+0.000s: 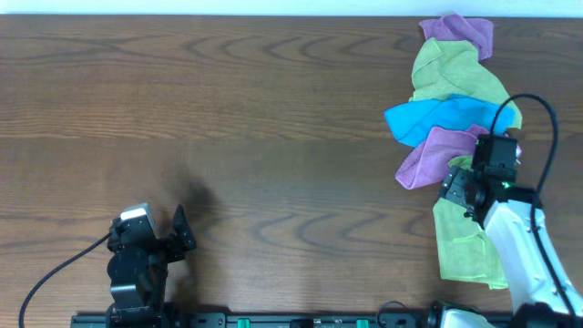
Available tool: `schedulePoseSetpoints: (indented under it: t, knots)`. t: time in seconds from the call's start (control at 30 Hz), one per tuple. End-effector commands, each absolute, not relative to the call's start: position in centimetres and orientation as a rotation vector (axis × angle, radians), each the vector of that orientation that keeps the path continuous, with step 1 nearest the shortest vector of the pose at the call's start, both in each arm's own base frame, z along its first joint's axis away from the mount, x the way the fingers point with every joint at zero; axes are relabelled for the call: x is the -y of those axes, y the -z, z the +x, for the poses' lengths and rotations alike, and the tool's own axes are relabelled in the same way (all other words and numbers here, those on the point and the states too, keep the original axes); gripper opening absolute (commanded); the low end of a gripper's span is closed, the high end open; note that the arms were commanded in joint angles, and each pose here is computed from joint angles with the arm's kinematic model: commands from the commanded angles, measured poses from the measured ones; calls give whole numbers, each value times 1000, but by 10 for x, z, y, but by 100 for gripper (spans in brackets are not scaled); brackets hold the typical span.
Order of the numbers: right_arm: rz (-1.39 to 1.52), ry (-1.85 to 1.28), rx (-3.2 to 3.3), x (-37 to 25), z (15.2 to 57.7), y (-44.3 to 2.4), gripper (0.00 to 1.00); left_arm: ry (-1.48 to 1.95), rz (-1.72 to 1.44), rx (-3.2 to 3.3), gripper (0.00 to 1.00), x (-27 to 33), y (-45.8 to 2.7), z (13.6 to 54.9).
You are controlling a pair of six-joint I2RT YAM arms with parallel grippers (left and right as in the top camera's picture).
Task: Fold the cloth
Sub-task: 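Lower the right gripper and grasp the lime green cloth edge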
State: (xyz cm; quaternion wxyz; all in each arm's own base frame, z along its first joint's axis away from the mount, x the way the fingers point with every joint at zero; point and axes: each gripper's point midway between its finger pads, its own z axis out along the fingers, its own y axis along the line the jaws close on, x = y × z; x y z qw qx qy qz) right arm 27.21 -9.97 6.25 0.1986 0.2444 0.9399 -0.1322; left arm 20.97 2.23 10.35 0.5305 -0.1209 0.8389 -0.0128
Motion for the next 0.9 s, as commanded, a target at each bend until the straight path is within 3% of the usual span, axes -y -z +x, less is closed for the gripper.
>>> schedulePoseSetpoints:
  t: [0.0, 0.17, 0.33, 0.37, 0.67, 0.87]
  knots:
    - [611, 444, -2639, 110, 278, -62, 80, -4, -284, -2011, 95, -26, -98, 209]
    - [595, 463, -2678, 111, 280, -46, 71, -4, -284, -2011, 95, -26, -98, 209]
    - [595, 468, -2703, 111, 279, -39, 17, -4, -284, -2011, 95, -26, -98, 209]
    - [595, 467, -2702, 111, 279, -39, 2, -4, -284, -2011, 95, -26, -98, 209]
    - [596, 448, -2721, 108, 279, -60, 1, -4, -284, -2011, 95, -26, -98, 209]
    - [511, 121, -2601, 74, 317, -150, 1, -4, -284, -2011, 95, -26, -98, 209]
